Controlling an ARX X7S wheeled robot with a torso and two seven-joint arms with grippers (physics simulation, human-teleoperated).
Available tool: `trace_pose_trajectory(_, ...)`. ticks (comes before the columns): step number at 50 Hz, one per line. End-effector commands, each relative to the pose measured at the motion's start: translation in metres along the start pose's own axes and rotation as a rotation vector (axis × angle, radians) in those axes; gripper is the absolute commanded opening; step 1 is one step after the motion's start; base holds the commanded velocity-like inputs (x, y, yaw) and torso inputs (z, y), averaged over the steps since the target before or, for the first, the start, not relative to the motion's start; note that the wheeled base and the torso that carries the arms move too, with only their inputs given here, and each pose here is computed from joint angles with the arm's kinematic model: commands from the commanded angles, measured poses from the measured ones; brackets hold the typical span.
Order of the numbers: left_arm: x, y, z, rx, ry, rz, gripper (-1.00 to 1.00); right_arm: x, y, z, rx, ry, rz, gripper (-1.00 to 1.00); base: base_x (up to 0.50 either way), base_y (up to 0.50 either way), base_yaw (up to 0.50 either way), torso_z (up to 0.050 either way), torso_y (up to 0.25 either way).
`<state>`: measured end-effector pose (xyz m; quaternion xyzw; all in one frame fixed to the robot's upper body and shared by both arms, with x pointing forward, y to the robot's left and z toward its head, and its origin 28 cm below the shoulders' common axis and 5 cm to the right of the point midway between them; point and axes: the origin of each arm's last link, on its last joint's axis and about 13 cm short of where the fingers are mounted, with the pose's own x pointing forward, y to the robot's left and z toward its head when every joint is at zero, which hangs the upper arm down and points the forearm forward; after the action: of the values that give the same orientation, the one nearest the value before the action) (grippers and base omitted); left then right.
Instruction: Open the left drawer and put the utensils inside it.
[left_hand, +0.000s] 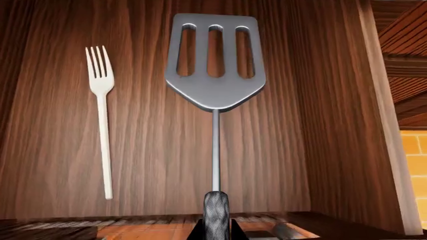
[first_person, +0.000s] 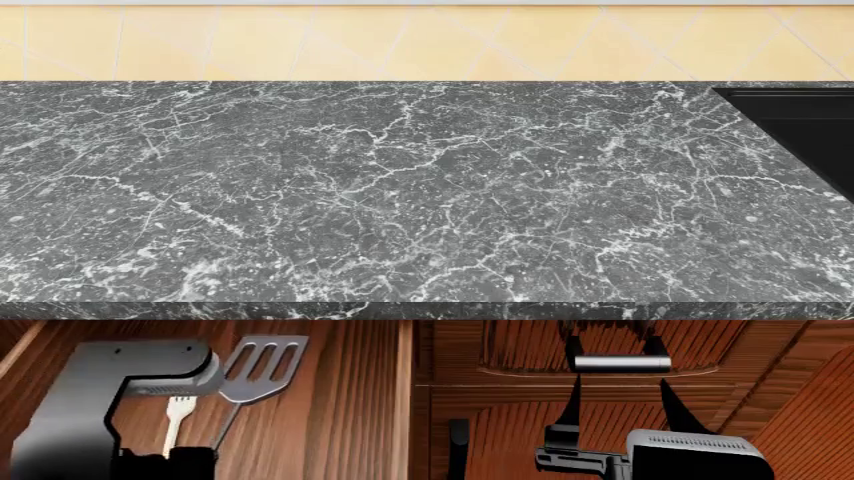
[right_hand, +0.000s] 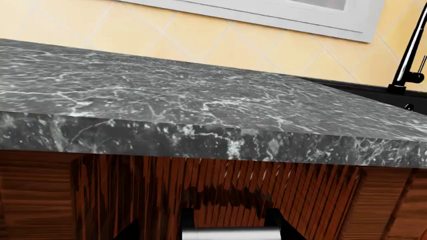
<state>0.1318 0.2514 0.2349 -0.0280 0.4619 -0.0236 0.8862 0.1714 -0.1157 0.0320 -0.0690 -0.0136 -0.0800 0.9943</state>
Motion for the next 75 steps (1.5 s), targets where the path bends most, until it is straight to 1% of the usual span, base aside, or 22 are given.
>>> trace_pose_trajectory(1, 0.013, -0.008, 0.009, 0.039, 0.044, 0.037, -1.00, 0.000, 0.000, 0.000, 0.000, 0.000, 0.000, 1.00, 0.00, 0.00, 0.00, 0.000, 0.000)
trace_pose_trajectory(9, 0.033, -0.004, 0.023, 0.035, 0.061, 0.058, -1.00, 0.000, 0.000, 0.000, 0.000, 0.000, 0.000, 1.00, 0.00, 0.00, 0.00, 0.000, 0.000)
trace_pose_trajectory(26, 0.063, -0.001, 0.037, 0.027, 0.066, 0.048, -1.00, 0.000, 0.000, 0.000, 0.000, 0.000, 0.000, 1.00, 0.00, 0.00, 0.00, 0.000, 0.000)
trace_pose_trajectory(32, 0.081, 0.002, 0.038, 0.011, 0.076, 0.037, -1.00, 0.000, 0.000, 0.000, 0.000, 0.000, 0.000, 1.00, 0.00, 0.00, 0.00, 0.000, 0.000)
trace_pose_trajectory(45, 0.106, 0.008, 0.037, -0.013, 0.066, 0.043, -1.00, 0.000, 0.000, 0.000, 0.000, 0.000, 0.000, 1.00, 0.00, 0.00, 0.00, 0.000, 0.000)
trace_pose_trajectory(66, 0.129, 0.013, 0.027, -0.042, 0.006, 0.034, -1.00, 0.000, 0.000, 0.000, 0.000, 0.000, 0.000, 1.00, 0.00, 0.00, 0.00, 0.000, 0.000)
trace_pose_trajectory(75, 0.142, 0.014, 0.021, -0.056, 0.001, 0.016, -1.00, 0.000, 0.000, 0.000, 0.000, 0.000, 0.000, 1.00, 0.00, 0.00, 0.00, 0.000, 0.000)
